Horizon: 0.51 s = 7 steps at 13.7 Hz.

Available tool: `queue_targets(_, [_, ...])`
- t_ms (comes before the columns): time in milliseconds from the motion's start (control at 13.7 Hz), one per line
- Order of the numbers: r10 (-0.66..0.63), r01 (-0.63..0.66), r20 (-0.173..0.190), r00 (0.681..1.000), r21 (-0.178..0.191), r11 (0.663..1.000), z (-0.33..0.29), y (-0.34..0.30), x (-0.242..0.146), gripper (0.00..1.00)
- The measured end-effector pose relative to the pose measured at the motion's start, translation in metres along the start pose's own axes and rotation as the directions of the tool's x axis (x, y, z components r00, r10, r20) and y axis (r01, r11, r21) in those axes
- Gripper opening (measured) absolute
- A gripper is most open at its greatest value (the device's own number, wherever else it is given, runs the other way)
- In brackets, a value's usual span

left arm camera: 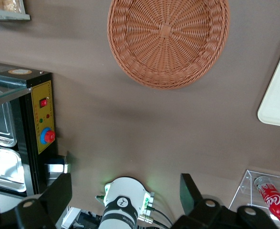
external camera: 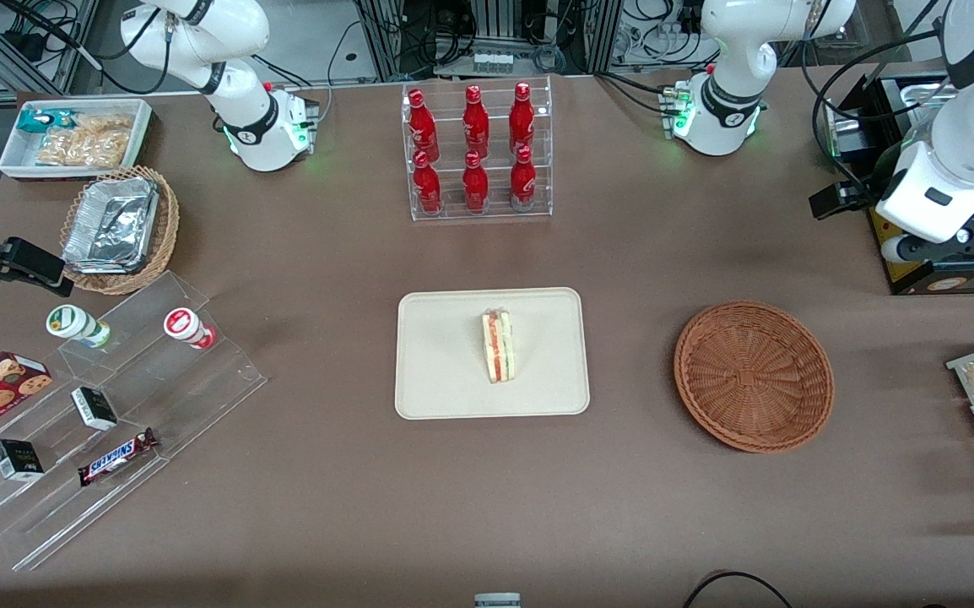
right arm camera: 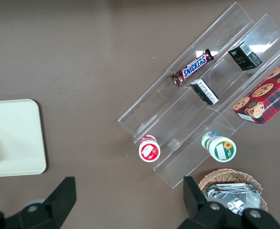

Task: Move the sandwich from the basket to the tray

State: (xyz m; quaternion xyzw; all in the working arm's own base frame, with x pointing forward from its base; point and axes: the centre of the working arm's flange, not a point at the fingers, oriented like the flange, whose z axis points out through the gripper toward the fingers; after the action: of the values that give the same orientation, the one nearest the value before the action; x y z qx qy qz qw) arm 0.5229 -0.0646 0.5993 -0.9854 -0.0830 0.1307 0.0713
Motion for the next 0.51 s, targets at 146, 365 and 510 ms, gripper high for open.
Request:
queue_targets(146, [0.004, -0.004, -0.005, 1.000, -0.001, 1.000, -0.0014, 0.0001, -0.0011, 1.00])
queue_targets(365, [0.072, -0.072, -0.001, 0.997, -0.036, 0.997, -0.0031, -0.0031, -0.0027, 1.00])
queue_targets(510, [0.088, -0.088, -0.002, 0.996, -0.060, 0.994, -0.0030, -0.0053, -0.0013, 1.00])
